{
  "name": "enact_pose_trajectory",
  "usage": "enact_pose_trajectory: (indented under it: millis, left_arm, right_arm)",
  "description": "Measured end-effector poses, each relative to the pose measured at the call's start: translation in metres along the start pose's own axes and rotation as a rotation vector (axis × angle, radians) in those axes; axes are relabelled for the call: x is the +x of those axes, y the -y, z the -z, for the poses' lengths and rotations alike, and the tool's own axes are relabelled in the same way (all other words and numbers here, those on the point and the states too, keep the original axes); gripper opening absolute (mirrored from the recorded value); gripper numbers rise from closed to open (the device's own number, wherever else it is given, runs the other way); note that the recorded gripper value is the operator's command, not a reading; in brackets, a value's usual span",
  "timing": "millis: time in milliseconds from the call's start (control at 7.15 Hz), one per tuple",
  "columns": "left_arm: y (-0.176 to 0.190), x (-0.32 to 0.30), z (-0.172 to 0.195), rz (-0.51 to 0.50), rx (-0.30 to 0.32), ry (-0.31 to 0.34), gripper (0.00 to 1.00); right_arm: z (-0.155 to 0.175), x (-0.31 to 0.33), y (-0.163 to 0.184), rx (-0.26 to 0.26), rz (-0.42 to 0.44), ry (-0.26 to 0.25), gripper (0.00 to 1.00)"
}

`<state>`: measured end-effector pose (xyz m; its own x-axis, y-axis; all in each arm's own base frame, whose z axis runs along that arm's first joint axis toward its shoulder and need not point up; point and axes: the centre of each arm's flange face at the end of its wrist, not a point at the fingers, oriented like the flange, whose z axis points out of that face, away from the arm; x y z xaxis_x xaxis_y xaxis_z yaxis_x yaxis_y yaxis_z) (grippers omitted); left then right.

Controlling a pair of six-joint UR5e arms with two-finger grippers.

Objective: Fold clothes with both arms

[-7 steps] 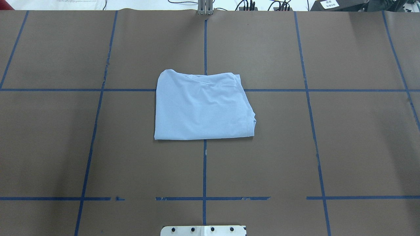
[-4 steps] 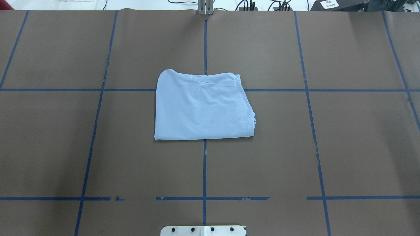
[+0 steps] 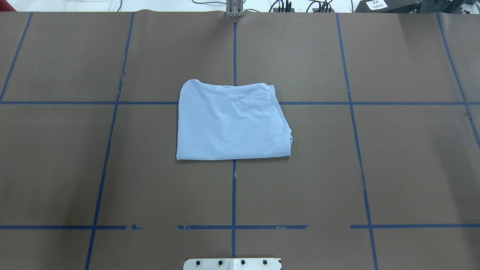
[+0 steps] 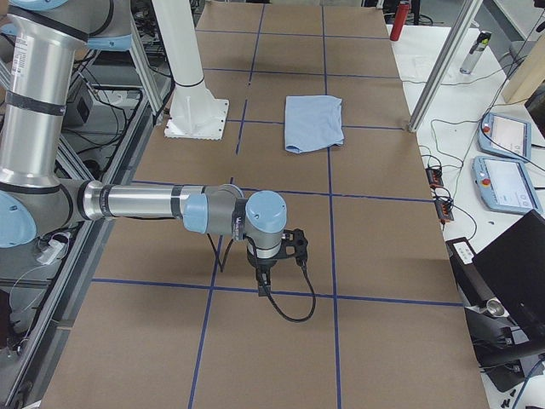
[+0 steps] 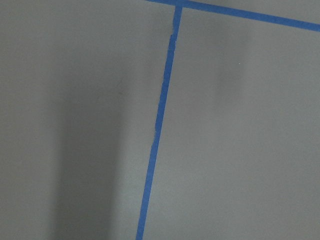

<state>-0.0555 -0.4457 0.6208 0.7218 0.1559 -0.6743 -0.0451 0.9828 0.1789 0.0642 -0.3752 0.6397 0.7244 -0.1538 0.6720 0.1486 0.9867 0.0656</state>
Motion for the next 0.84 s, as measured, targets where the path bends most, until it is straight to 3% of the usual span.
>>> enact_pose_trajectory:
  millis: [839]
  left_arm:
    - [-0.0027,-0.0005,-0.0007,0.003,-0.003,0.0,1.0]
  right_arm:
    - [-0.0017,0.0009,-0.002,-0.004,-0.006,0.003,1.0]
